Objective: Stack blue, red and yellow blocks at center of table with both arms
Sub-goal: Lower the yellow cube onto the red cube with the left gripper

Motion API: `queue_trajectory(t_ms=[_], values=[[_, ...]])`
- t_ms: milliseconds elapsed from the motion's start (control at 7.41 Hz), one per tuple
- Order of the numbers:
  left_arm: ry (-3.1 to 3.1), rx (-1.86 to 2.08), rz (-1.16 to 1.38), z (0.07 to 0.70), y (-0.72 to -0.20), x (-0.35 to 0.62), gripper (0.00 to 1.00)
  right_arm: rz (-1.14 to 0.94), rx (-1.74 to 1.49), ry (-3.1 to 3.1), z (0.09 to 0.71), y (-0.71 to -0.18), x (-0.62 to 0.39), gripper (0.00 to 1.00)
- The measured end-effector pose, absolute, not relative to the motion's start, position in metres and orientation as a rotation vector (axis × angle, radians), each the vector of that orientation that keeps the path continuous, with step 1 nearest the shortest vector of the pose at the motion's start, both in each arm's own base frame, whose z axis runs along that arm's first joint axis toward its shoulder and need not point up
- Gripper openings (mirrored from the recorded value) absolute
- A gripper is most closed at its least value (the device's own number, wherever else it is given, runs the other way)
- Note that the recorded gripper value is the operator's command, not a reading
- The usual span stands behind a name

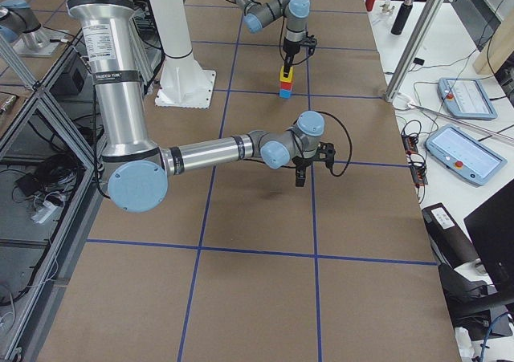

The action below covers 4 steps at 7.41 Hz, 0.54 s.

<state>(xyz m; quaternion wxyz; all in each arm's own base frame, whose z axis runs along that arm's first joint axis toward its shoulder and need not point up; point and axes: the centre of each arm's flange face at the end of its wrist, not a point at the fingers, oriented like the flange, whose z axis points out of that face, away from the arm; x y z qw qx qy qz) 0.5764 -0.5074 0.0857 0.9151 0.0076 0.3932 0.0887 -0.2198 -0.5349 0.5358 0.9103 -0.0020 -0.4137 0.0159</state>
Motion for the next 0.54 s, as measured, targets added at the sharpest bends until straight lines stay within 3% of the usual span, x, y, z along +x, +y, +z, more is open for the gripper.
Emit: queue_trajectory(t_ms=[539], values=[[0.802, 0.024, 0.177, 0.0877, -0.5094, 0.5752, 0.00, 0.033, -0.008, -0.850, 0.5385, -0.5353, -0.2205, 1.00]])
